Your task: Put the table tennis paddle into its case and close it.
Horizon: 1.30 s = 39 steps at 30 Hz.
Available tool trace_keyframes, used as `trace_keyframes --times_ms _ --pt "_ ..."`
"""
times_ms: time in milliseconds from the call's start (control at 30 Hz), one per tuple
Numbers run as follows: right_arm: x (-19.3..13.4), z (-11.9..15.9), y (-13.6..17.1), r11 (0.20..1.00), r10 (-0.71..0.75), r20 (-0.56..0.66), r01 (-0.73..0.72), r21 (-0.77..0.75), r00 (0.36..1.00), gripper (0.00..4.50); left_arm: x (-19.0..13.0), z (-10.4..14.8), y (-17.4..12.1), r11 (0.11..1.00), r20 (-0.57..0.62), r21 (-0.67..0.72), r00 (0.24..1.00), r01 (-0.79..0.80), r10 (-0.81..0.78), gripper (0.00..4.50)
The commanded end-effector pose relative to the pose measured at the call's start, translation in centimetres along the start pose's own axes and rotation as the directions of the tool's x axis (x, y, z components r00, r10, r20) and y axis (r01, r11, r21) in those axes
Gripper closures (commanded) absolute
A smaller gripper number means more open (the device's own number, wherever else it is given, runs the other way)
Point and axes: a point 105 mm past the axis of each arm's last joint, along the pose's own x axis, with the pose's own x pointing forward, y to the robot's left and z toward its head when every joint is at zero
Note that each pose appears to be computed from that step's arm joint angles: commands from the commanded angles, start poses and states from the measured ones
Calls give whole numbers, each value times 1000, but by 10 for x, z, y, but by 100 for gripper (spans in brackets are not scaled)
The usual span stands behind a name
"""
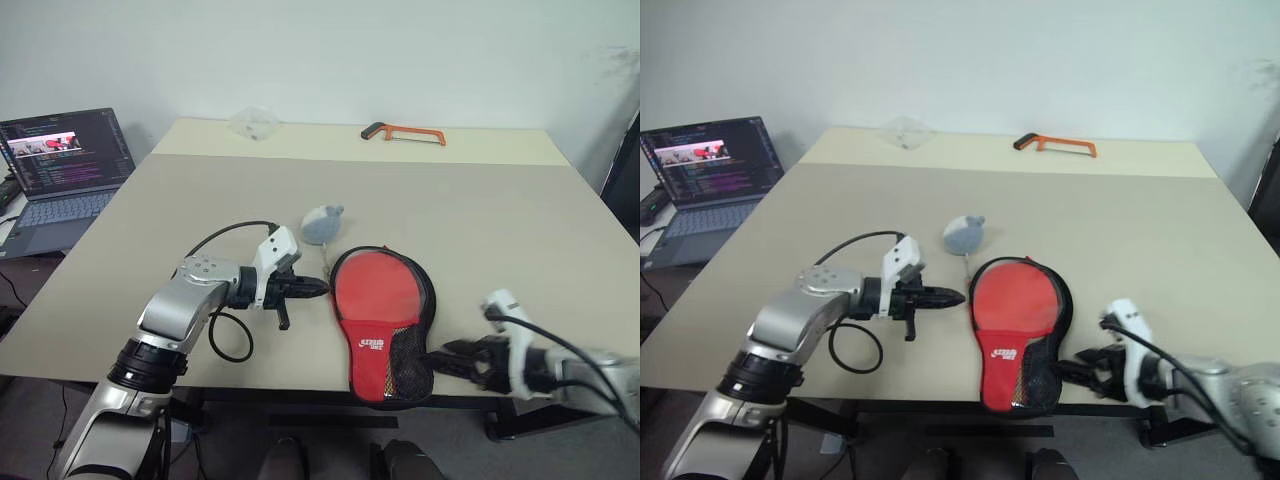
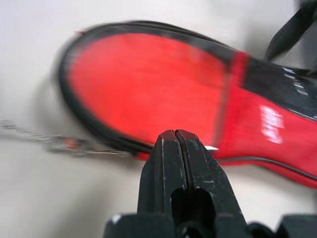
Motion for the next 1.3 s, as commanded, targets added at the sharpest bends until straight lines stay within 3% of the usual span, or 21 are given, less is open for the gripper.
trace_keyframes --times_ms 33,233,400,667,800,1033,1167,1300 --pt "-11 36 11 973 48 101 -24 -231 994 3 -3 25 26 989 90 33 986 -141 138 450" --pt "26 103 30 898 66 327 87 -432 943 3 2 34 45 971 121 26 965 -236 232 450" --pt "85 116 45 863 19 380 177 -474 925 3 1 34 53 958 116 39 954 -283 277 450" --pt "148 84 28 897 -79 325 209 -389 942 3 2 60 92 895 176 -8 881 -445 440 450" --pt "162 55 8 892 -168 208 238 -384 964 3 5 74 102 874 211 -17 853 -486 478 450" --pt "156 40 -21 883 -285 126 312 -351 950 3 13 76 102 878 204 10 860 -479 467 450" --pt "144 32 -39 872 -336 87 345 -347 938 3 23 64 112 857 105 19 854 -514 510 450" --pt "134 27 -51 865 -366 67 366 -342 928 3 30 69 114 859 102 30 856 -512 507 450"
